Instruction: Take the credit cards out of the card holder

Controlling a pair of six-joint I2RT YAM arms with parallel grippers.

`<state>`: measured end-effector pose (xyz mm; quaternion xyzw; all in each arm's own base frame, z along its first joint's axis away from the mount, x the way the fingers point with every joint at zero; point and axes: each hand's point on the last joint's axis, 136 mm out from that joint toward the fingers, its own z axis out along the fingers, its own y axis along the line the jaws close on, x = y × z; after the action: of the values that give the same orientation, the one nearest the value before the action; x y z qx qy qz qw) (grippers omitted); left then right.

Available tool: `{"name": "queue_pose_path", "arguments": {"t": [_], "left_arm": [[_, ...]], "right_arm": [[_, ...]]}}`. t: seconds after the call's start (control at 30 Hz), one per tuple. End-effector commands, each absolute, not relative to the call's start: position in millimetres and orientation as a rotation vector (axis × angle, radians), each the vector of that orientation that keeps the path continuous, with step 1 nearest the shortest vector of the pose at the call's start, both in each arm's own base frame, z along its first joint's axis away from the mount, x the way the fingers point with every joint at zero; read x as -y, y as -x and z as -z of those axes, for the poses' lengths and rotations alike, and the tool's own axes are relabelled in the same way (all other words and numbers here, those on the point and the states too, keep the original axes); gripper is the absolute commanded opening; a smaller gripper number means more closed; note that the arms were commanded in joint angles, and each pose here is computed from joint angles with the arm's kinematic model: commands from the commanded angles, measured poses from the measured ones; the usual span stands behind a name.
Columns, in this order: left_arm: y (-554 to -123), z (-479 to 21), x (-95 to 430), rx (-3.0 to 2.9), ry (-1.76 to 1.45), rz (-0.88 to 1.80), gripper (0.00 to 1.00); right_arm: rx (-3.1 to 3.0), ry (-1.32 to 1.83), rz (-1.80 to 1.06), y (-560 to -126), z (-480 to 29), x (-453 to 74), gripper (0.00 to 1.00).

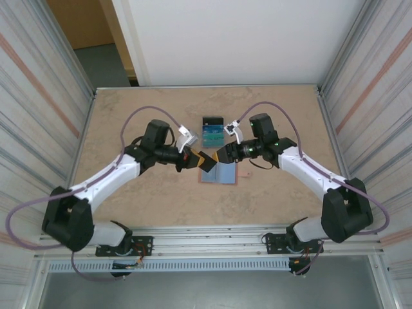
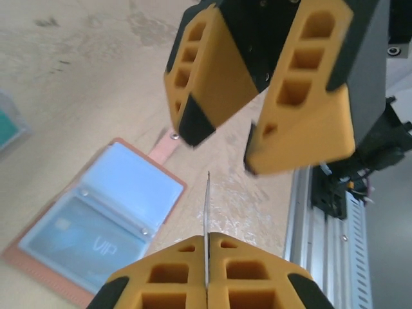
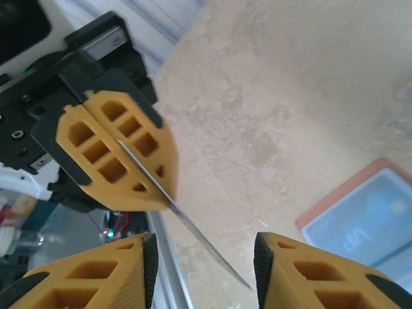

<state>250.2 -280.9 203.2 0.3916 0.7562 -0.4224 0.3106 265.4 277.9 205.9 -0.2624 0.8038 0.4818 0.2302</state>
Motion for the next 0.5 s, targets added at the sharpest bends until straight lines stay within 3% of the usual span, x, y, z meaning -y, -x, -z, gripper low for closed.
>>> {"name": "queue_pose_path", "arguments": {"t": [0.0,0.47], "left_arm": [[-262.7,-232.1,265.4,-1.924,-0.838,1.007,0.0],[-259.8,-282.9,229.8,-1.685,-0.345,1.13,0.0]], "right_arm": [[-2.155,0.617,-1.293,-272.1,-222.4,-269.9,0.49],[-1.881,0.489,-1.441,-271.2,-259.1,-293.0,0.5]]}}
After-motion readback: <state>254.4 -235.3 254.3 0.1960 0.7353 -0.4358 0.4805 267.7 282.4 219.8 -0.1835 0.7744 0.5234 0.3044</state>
